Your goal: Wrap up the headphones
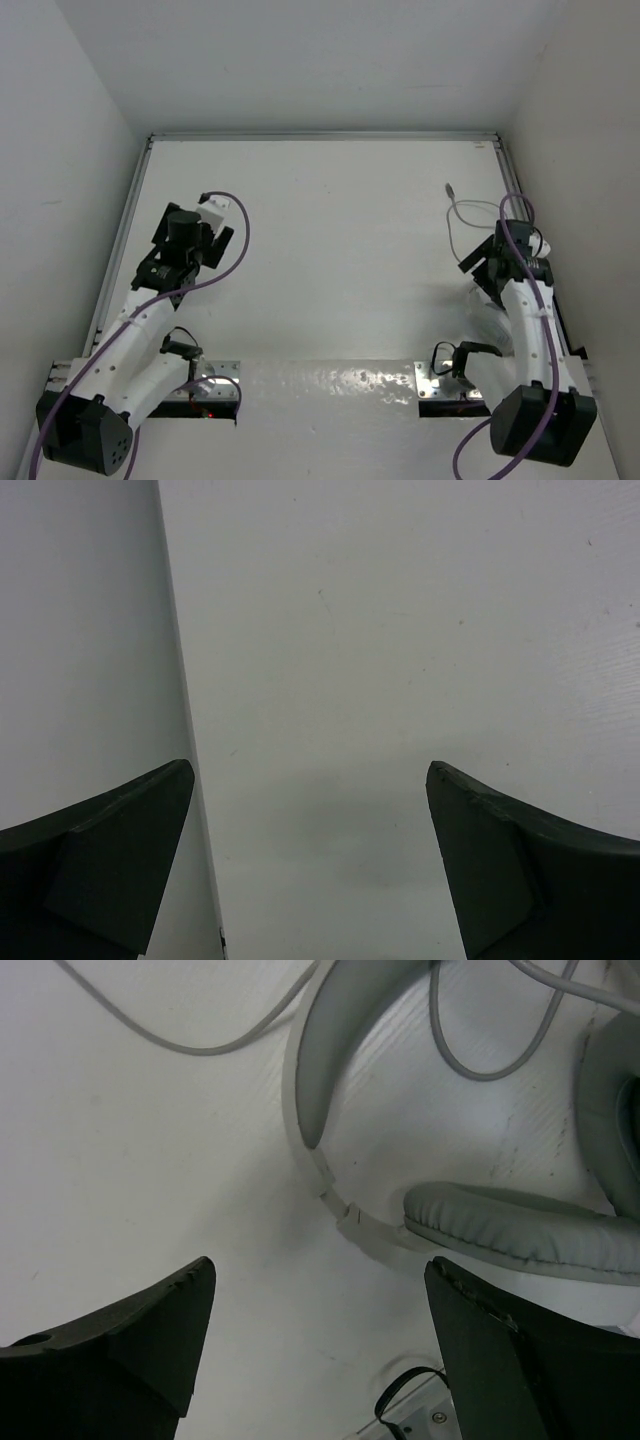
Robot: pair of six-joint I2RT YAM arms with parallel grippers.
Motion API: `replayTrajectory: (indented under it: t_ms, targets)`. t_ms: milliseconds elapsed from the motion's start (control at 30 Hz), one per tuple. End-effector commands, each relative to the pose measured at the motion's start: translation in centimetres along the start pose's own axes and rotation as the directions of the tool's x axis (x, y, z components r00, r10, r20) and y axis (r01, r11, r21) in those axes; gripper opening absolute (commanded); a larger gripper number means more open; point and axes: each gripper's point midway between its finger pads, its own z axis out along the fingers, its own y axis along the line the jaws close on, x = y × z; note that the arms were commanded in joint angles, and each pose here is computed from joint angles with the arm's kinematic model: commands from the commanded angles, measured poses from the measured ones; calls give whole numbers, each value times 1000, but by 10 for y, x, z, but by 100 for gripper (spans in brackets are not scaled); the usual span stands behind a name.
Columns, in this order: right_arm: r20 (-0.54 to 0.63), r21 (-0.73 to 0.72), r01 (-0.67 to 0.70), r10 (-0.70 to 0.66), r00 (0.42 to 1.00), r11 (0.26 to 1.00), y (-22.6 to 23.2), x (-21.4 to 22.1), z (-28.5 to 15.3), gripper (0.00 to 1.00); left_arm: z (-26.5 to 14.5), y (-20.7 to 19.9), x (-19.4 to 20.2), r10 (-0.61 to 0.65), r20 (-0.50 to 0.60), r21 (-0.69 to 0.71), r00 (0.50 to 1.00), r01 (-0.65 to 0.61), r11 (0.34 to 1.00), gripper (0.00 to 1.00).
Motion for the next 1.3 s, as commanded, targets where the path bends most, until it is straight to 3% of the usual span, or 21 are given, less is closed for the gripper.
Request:
replayTrajectory:
  t_ms: [0,67,167,300,433,533,633,733,833,867,1000,1133,1267]
  targets:
    - [47,64,-17,14,999,998,-7,-6,18,84,-2,3,-11,-24,34,4,999,24,1000,100]
    - [39,88,23,-26,999,996,-10,-4,31,83,-2,3,-10,-30,31,1,999,30,1000,100]
    - [15,37,106,-107,994,994,5,-5,49,73,-4,6,-11,-42,34,-5,999,42,999,100]
    - [-68,-60,235,-239,969,970,32,-7,60,52,-8,9,-15,-52,37,-9,998,53,999,100]
    - [-75,-177,285,-302,950,942,68,-15,56,0,-15,13,-25,-60,52,2,997,60,998,100]
    - [14,-239,415,-424,905,878,106,-10,39,0,-19,16,-34,-71,72,9,995,71,997,100]
    - [151,-363,599,-589,794,714,167,28,6,0,-22,14,-48,-95,94,50,991,91,995,99]
    - [383,-467,776,-694,609,424,228,96,-45,0,-28,0,-66,-110,104,169,988,92,981,96]
    - [506,-494,811,-654,562,314,265,124,-75,0,-39,-26,-98,-138,140,371,981,77,925,91]
    - [549,-505,826,-646,530,249,275,143,-90,0,-38,-37,-97,-137,102,428,985,81,900,90]
    - [662,-435,892,-628,408,121,298,186,-110,0,-41,-70,-119,-229,13,608,973,174,774,85]
    - [768,-375,927,-559,313,2,313,226,-144,0,-34,-107,-116,-224,-116,708,968,239,664,83]
    - [810,-352,934,-520,271,-62,328,250,-166,0,-48,-140,-126,-176,-84,754,981,178,633,85]
